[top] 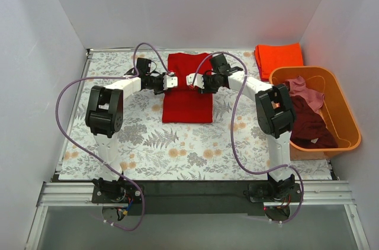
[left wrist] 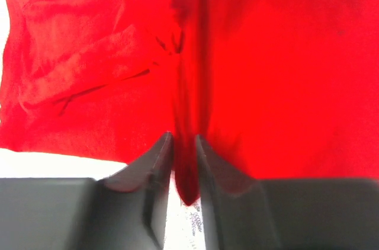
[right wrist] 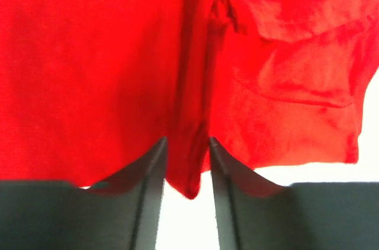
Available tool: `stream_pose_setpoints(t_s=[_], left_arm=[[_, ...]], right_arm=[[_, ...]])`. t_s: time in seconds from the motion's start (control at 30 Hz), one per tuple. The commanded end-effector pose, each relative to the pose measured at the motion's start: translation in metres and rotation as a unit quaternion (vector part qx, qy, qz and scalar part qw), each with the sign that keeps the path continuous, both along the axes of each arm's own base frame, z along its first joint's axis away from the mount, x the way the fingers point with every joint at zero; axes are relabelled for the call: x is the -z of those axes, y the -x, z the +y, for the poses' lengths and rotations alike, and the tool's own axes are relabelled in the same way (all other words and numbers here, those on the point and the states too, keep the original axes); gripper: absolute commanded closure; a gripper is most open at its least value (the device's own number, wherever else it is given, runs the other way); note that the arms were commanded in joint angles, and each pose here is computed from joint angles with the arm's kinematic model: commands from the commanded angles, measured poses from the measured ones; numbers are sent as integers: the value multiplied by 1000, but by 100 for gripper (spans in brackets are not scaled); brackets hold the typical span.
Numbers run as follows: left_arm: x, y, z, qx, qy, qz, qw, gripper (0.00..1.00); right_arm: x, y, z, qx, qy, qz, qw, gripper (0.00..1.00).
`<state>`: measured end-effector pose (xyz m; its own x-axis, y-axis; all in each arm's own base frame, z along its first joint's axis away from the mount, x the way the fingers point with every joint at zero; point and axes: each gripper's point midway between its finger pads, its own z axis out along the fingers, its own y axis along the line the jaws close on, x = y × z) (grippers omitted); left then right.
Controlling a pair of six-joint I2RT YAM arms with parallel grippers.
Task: Fold and stack the t-shirts
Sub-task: Fold the tshirt
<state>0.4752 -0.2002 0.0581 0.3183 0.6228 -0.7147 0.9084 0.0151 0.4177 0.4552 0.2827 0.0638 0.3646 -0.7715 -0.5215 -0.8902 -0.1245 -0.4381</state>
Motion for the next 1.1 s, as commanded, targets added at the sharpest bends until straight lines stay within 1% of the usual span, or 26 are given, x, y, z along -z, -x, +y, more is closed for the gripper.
stream_pose_setpoints(t_s=[0.0,0.03,0.07,0.1,0.13,0.2,0.23,0.27,0.3,0.33,0.4,0.43,0.47,0.53,0.57,0.63,0.7,0.77,0.8,0.9,0.97,1.07], left_arm=[[-21,-22,3,-17,9,-37,999,70],[-27,-27,2,-24,15,-47,999,65],[-34,-30,3,-39,21,-43,998,64],[-39,-34,7,-48,26,-45,997,63],[-50,-40,8,-59,35,-50,996,62],[-69,-41,16,-88,57,-36,994,61],[-84,-37,18,-102,74,-25,992,60],[-79,-35,21,-112,78,-9,991,59],[-91,-30,24,-120,83,-10,989,59],[-85,-19,26,-124,82,13,989,58],[-97,-1,23,-122,96,40,987,55],[-91,15,22,-121,97,77,985,53],[-86,29,20,-115,101,102,983,48],[-85,59,15,-92,101,132,982,43],[-66,77,15,-90,91,153,980,42],[-62,92,13,-80,82,148,982,41],[-45,111,11,-69,71,163,982,41],[-36,122,10,-57,58,160,984,41],[-26,133,6,-48,50,168,983,41],[-12,143,1,-30,33,157,987,41],[3,145,3,-29,19,149,988,41],[13,148,2,-22,10,141,990,40]], right_arm=[[-25,-22,-1,16,-6,-49,999,55],[-30,-23,-1,18,-8,-54,998,54],[-34,-25,-4,28,-8,-58,998,53],[-39,-25,-4,33,-9,-59,998,50],[-51,-26,-5,39,-14,-68,997,49],[-68,-22,-9,58,-26,-70,996,49],[-66,-14,-11,69,-31,-54,996,50],[-72,-11,-12,68,-35,-56,996,51],[-80,-2,-14,79,-47,-43,995,51],[-80,7,-12,76,-54,-25,995,52],[-78,28,-12,94,-67,21,993,55],[-78,38,-8,89,-76,42,992,56],[-71,50,-7,88,-75,66,991,57],[-65,71,-5,83,-75,96,989,58],[-61,83,0,70,-72,104,989,58],[-44,105,-2,55,-54,119,990,58],[-28,126,1,40,-36,133,990,58],[-17,139,6,26,-19,136,990,57],[-11,141,6,23,-14,136,990,57],[10,144,3,26,3,134,991,54],[20,140,-1,34,15,129,991,53],[33,141,-7,37,32,132,990,53]])
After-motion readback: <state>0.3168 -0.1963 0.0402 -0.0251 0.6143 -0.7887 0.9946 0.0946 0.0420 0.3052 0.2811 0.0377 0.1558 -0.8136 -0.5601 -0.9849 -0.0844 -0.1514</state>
